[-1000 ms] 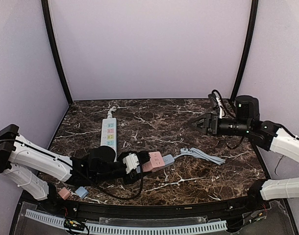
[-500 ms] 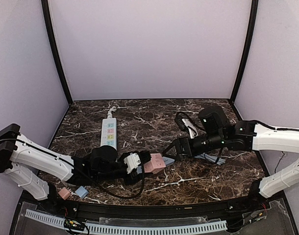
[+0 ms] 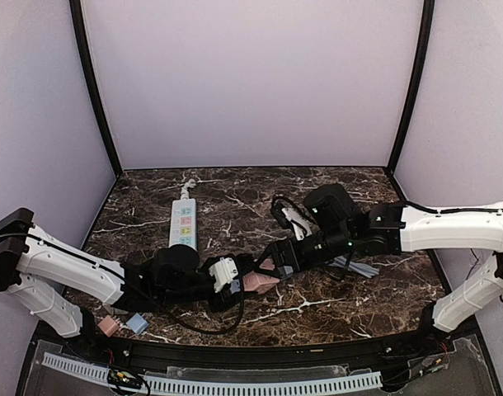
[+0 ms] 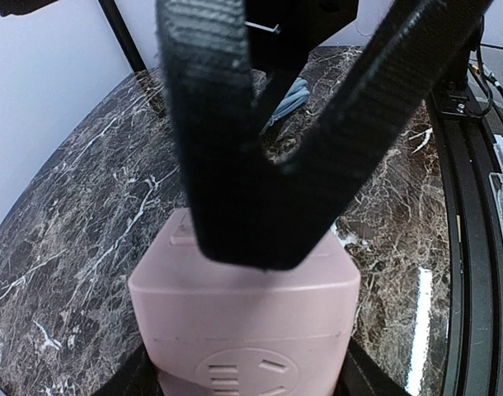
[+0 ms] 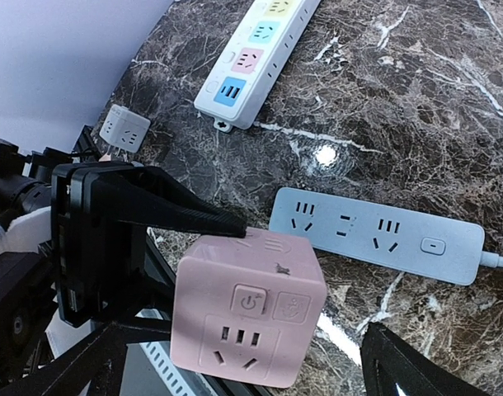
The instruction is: Insert the plug
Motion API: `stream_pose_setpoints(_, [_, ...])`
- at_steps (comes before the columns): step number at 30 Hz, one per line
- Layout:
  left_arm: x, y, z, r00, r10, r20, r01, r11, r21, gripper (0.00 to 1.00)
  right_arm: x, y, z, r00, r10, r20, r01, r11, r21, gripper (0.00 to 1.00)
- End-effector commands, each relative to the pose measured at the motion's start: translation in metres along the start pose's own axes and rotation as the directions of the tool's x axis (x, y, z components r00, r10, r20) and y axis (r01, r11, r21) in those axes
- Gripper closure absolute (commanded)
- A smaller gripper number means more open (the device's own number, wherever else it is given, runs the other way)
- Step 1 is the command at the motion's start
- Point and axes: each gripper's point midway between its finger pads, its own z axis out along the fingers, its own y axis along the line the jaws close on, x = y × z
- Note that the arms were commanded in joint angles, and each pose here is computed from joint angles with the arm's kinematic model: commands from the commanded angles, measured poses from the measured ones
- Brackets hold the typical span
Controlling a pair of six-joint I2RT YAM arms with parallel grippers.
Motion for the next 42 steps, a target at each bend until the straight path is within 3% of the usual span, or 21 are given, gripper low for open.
stream_pose_setpoints(1, [-0.014,0.004,0.001,0.999,-0.018,0.033,0.018,1.0,-0.008,0.99,-0.005,0.009,0.004,1.0,0.005,0.01,-0.005,1.0,-0.01,0.01])
stream_pose_setpoints(22, [-0.01,0.004,0.006,1.0,-0.015,0.007,0.015,1.0,-0.012,0.99,0.009,0.009,0.034,0.997,0.039,-0.071,-0.039,0.999,-0.003,0.08])
stream_pose_setpoints(36, [-0.006,0.005,0.01,1.0,-0.006,-0.011,0.006,1.0,-0.023,0.99,0.013,0.008,0.041,0.995,0.041,-0.086,-0.042,0.999,-0.004,0.24])
stream_pose_setpoints(42, [-0.005,0.006,0.01,1.0,-0.005,-0.015,0.004,1.0,-0.024,0.99,0.016,0.005,0.044,0.994,0.043,-0.096,-0.043,0.999,0.002,0.37])
